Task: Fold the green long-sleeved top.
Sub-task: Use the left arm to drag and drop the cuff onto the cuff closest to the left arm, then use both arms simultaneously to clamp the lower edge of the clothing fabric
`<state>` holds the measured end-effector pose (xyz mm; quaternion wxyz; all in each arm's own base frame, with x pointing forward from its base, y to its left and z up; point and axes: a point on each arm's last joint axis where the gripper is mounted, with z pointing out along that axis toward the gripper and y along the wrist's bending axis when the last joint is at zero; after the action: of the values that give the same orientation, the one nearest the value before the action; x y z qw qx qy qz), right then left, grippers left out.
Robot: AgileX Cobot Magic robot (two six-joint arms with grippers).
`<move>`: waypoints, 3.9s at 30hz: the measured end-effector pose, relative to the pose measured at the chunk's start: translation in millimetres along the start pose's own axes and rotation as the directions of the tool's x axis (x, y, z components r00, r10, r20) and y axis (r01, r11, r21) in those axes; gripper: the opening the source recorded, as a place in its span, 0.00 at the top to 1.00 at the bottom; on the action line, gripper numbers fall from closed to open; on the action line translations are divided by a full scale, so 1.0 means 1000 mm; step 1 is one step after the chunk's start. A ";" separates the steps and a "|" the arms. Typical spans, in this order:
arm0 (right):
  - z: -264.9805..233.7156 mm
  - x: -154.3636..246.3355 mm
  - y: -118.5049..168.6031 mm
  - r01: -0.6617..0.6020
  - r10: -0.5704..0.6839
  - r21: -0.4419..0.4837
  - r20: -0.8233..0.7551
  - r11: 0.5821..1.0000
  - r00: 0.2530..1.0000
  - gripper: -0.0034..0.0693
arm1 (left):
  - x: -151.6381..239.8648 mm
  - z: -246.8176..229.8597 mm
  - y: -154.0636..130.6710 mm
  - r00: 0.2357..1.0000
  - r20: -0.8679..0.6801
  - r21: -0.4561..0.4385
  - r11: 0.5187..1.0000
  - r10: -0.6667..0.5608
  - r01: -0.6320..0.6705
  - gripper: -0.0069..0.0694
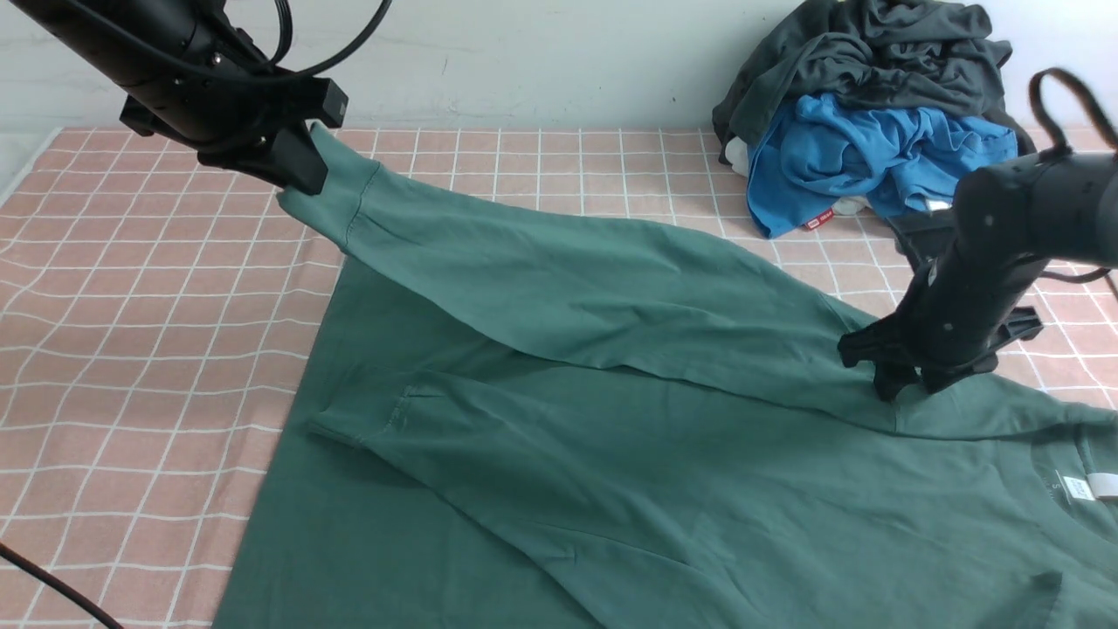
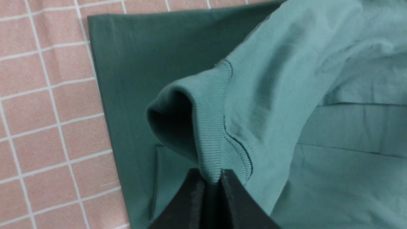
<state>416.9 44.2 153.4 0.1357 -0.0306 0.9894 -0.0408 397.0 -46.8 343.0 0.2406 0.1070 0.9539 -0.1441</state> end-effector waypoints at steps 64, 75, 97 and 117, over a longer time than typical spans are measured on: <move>-0.011 -0.036 -0.052 0.029 -0.028 -0.033 0.021 0.999 0.999 0.85 | 0.155 0.058 -0.015 0.986 -0.151 0.217 0.972 -0.063 0.096 0.88; -0.020 -0.034 -0.053 0.019 -0.018 -0.033 0.013 0.999 1.000 0.57 | 0.164 0.067 -0.011 0.969 -0.241 0.229 0.973 0.053 0.003 0.75; -0.248 0.015 0.005 0.243 -0.162 -0.217 0.333 0.945 0.929 0.55 | 0.157 -0.007 -0.106 0.774 -0.274 0.252 0.819 0.571 -0.515 0.89; -0.206 0.190 0.065 0.459 -0.461 -0.344 0.083 0.819 0.884 0.55 | 0.277 0.027 -0.075 0.622 -0.483 0.210 0.771 0.616 -0.601 0.77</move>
<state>175.2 110.2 295.1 0.1122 -0.2922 0.9438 0.1064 149.2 -88.5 201.1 0.0032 0.4615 0.8865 -0.0327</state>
